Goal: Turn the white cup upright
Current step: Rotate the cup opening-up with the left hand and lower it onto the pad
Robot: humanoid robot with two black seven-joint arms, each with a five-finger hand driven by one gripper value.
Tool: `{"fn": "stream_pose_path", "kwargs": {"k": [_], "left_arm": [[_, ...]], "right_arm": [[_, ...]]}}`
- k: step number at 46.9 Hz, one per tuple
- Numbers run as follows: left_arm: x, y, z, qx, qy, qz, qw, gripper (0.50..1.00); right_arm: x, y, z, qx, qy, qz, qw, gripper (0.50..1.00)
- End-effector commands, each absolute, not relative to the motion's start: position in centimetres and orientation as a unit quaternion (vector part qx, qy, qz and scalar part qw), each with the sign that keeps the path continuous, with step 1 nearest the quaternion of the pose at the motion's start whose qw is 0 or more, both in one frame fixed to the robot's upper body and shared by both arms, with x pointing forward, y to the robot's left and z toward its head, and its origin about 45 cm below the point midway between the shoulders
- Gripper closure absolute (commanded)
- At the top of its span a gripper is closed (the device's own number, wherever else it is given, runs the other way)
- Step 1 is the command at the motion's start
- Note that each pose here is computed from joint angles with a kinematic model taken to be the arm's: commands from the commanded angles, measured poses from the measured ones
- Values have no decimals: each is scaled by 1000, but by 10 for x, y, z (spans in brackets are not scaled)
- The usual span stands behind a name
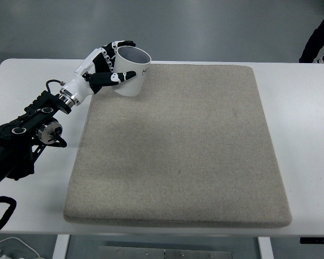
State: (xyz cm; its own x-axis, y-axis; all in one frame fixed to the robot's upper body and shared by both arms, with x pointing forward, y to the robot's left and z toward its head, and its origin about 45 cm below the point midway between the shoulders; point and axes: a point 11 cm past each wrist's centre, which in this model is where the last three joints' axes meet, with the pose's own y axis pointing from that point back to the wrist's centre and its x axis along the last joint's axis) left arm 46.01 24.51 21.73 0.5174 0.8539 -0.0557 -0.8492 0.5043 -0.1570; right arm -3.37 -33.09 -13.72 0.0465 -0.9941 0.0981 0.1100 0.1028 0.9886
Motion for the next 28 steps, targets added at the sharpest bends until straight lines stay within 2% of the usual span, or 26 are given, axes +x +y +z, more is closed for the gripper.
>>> {"fn": "stream_pose_path", "kwargs": {"k": [1,15,28], "left_arm": [[458,239,210,-78,-10,491,868,782],[455,222,194,-74,2,503,861,772],[454,222,182,-60,10,510,858,761]], "right_arm": [[-34,-331,-137,455,-485,-491,562,570],[-34,-331,-137,455,-485,-491,562,570],[-34,-331,-137,456,-485,-491,563,570]]}}
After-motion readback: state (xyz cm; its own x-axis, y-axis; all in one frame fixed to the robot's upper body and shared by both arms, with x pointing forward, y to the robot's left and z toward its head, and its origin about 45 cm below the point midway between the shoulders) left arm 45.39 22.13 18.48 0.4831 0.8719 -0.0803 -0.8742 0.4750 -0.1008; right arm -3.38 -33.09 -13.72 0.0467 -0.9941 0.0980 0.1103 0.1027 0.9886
